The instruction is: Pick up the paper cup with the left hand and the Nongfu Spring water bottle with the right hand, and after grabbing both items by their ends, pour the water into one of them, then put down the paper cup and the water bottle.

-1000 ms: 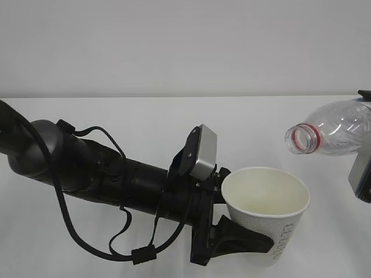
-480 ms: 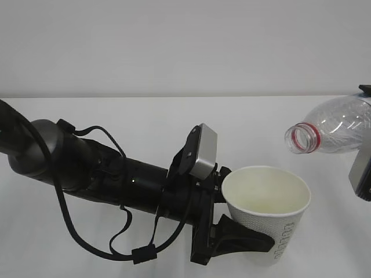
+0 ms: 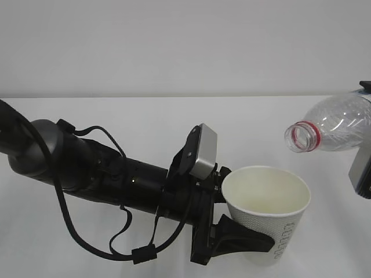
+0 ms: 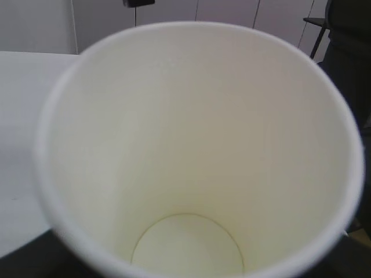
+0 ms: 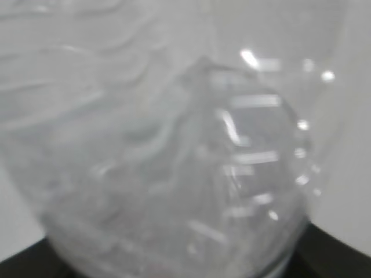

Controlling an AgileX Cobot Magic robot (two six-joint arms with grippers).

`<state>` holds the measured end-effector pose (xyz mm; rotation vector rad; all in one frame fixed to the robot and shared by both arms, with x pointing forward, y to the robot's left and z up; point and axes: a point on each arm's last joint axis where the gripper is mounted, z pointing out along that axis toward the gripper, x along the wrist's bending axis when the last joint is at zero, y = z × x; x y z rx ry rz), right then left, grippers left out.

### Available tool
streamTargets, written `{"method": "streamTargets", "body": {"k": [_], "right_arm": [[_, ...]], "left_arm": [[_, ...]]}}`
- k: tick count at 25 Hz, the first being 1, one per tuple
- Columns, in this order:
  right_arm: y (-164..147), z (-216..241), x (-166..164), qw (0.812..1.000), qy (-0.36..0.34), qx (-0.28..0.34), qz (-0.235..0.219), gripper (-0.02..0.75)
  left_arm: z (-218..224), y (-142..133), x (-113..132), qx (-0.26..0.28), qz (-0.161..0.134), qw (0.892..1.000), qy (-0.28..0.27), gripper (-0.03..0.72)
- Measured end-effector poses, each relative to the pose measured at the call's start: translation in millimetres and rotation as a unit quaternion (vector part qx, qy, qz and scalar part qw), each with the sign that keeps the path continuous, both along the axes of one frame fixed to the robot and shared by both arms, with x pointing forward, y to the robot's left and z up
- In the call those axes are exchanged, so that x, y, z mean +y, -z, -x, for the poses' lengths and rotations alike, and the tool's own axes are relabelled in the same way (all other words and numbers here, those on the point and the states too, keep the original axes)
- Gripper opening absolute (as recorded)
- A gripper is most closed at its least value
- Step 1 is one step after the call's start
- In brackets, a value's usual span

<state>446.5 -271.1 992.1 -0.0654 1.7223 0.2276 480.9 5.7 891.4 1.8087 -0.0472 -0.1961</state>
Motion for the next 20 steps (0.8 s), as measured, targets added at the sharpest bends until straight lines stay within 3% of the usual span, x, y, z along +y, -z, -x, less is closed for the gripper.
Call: {"method": "streamTargets", "body": {"k": [20], "right_arm": [[-5.1,-2.7,0.4,1.000,-0.003,-0.016,0.012,0.450]], "left_arm": [[0.0,0.0,0.0,0.000,0.000,1.000,0.000,0.531]]}}
